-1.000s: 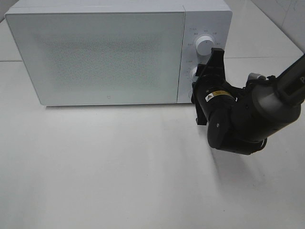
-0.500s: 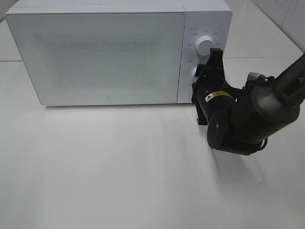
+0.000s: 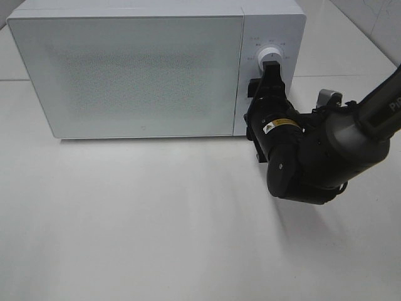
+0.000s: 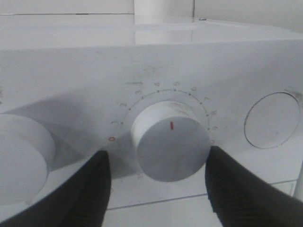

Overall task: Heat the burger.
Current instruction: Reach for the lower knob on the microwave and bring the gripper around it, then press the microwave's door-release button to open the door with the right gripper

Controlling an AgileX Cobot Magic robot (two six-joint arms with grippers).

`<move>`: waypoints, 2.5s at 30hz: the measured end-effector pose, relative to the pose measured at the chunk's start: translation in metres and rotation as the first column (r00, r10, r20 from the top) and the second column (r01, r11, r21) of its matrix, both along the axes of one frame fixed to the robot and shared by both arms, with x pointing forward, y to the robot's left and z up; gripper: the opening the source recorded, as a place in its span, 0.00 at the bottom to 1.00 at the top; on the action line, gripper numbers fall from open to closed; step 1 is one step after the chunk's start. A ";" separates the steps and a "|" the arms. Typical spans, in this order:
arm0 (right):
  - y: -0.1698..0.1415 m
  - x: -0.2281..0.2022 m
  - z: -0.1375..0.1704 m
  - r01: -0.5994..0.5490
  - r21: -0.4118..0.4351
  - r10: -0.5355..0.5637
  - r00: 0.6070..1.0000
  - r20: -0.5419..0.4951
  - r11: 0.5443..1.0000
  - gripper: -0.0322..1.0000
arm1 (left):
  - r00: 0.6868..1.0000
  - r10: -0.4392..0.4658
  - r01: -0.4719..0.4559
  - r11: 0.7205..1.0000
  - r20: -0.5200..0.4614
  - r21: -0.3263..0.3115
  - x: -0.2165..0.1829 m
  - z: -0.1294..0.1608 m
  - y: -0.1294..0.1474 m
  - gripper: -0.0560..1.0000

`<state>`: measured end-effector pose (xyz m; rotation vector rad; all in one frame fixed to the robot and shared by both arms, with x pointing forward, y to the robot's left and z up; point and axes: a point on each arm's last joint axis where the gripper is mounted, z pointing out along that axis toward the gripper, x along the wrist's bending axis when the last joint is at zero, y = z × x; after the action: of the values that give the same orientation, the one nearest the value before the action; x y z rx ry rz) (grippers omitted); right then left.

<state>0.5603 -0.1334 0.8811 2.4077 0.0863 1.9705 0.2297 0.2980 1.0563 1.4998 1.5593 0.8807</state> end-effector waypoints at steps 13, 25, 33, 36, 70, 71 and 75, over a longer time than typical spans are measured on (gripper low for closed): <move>0.001 -0.015 0.004 -0.144 -0.087 0.146 0.989 0.024 0.986 0.75 | 1.000 0.000 0.000 1.000 0.000 0.000 0.000 0.000 0.000 0.99; 0.000 -0.041 0.029 -0.395 -0.353 0.352 0.918 -0.181 0.848 0.75 | 1.000 0.000 0.000 1.000 0.000 0.000 0.000 0.000 0.000 0.99; -0.001 -0.058 0.060 -0.580 -0.618 0.482 0.806 -0.343 0.531 0.75 | 1.000 0.000 0.000 1.000 0.000 0.000 0.000 0.000 0.000 0.99; -0.001 -0.060 0.062 -0.593 -0.637 0.492 0.794 -0.357 0.493 0.75 | 1.000 0.000 0.000 1.000 0.000 0.000 0.000 0.000 0.000 0.99; -0.055 -0.186 0.188 -0.734 -0.620 0.664 0.320 -0.676 -0.277 0.75 | 1.000 0.000 0.000 1.000 0.000 0.000 0.000 0.000 0.000 0.99; -0.055 -0.186 0.188 -0.734 -0.620 0.664 0.320 -0.676 -0.277 0.75 | 1.000 0.000 0.000 1.000 0.000 0.000 0.000 0.000 0.000 0.99; -0.067 -0.208 0.198 -0.723 -0.625 0.676 0.304 -0.671 -0.295 0.75 | 1.000 0.000 0.000 1.000 0.000 0.000 0.000 0.000 0.000 0.99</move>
<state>0.3527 -0.2009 1.0795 1.3582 2.4824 1.0672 0.2297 0.2980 1.0563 1.4998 1.5593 0.8807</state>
